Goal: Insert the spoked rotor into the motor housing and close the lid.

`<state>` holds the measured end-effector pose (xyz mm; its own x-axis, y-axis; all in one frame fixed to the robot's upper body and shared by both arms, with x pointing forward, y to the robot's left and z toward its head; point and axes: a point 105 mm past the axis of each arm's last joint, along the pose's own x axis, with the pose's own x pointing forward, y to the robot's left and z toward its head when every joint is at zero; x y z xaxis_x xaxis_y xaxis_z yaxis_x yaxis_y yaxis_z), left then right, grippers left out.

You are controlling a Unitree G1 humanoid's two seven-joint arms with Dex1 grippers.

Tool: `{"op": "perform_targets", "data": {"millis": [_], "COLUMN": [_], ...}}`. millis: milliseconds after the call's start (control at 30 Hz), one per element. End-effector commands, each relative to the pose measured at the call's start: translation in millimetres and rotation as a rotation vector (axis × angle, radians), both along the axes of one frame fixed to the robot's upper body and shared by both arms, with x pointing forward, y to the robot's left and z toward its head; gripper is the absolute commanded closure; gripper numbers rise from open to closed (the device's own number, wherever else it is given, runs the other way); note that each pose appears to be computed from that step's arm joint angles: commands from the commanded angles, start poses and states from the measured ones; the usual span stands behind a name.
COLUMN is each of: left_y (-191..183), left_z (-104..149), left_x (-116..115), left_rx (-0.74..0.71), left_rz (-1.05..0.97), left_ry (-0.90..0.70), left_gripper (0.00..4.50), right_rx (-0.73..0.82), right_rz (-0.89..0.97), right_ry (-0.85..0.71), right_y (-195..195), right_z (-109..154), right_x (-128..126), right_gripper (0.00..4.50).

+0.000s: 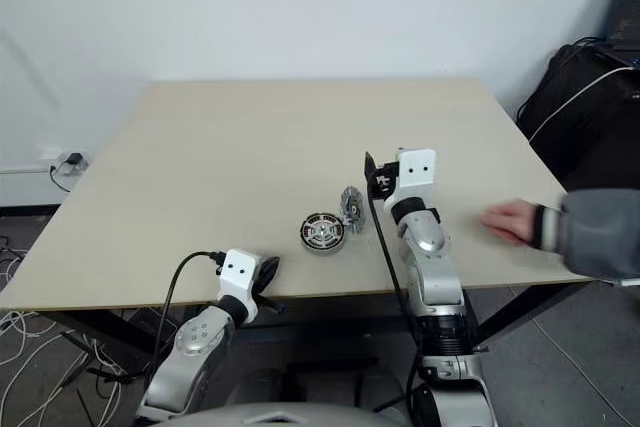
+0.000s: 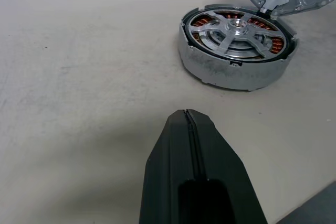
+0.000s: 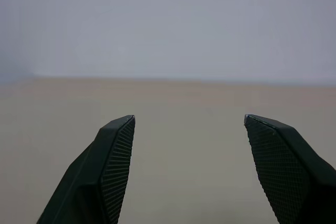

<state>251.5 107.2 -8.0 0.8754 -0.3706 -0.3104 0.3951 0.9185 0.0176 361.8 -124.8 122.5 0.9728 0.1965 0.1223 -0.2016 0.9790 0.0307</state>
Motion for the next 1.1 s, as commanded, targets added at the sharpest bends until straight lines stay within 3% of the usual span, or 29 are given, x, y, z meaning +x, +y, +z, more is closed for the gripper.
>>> {"op": "perform_targets", "data": {"millis": [33, 1100], "left_y": [-3.7, -3.1], "left_z": [11.0, 11.8], "left_x": [3.6, 4.3], "left_rx": [-0.009, -0.007], "left_rz": [-0.009, -0.010], "left_ry": [-0.041, -0.044], "left_gripper": [4.50, 4.50], "right_rx": [0.013, -0.016], "right_rz": [0.009, 0.048], "right_ry": [-0.070, -0.035], "right_y": [2.5, 10.6], "right_z": [18.5, 12.7], "right_x": [-2.0, -2.2], "right_gripper": [0.93, 0.93]}}
